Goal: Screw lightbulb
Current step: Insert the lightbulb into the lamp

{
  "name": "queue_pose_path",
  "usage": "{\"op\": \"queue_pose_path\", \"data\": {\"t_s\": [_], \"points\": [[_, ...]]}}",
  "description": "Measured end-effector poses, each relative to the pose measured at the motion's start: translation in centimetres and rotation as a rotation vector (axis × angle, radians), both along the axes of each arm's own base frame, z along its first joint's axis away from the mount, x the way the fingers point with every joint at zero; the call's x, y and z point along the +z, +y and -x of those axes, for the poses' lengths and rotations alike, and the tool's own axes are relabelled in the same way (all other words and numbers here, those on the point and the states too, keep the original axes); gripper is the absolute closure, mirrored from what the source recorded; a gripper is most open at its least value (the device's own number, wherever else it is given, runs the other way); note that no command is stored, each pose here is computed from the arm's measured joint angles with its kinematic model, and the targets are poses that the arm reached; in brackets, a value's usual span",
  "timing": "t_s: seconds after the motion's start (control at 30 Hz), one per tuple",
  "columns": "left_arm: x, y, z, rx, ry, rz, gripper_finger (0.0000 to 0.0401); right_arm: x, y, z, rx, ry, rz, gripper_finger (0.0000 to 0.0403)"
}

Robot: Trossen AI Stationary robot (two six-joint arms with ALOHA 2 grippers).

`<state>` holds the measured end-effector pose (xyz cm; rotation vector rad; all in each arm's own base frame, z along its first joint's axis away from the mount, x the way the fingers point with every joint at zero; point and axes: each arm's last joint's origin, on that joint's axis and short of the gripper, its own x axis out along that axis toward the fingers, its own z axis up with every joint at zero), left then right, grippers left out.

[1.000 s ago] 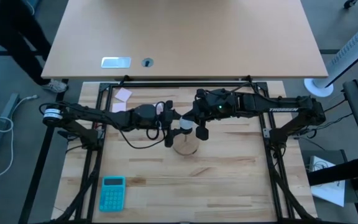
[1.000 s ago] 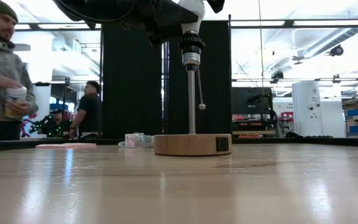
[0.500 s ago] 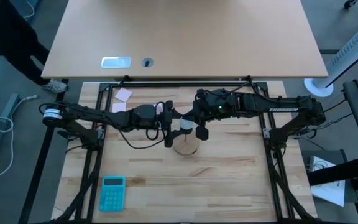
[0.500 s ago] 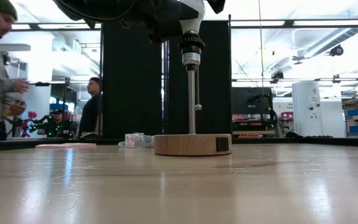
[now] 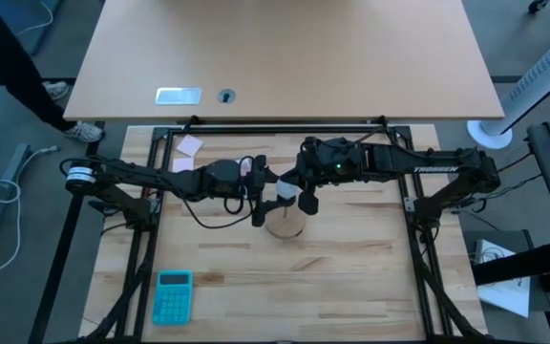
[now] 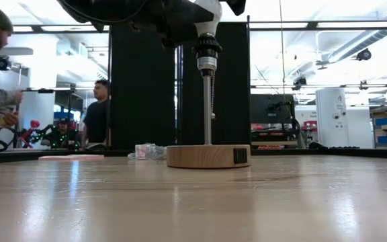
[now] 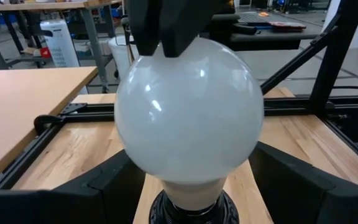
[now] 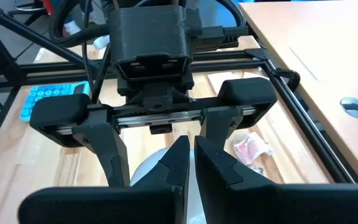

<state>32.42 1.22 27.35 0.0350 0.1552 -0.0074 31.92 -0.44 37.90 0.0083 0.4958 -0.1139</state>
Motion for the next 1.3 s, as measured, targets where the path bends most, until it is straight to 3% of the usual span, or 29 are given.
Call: {"op": "queue_pose_path", "data": {"t_s": [0.3, 0.9, 1.3], "points": [[0.1, 0.1, -0.1, 0.034, -0.019, -0.009, 0.0133, 0.0, 0.1, 0.0, 0.007, 0.003, 0.007, 0.0384], [-0.7, 0.0, -0.7, 0.017, 0.000, 0.038, 0.0190, -0.1, 0.3, 0.0, 0.040, 0.010, 0.046, 0.0384], [-0.9, 0.0, -0.6, 0.014, 0.021, 0.025, 0.0259, -0.1, 0.5, 0.0, 0.072, 0.011, 0.041, 0.0368]]}}
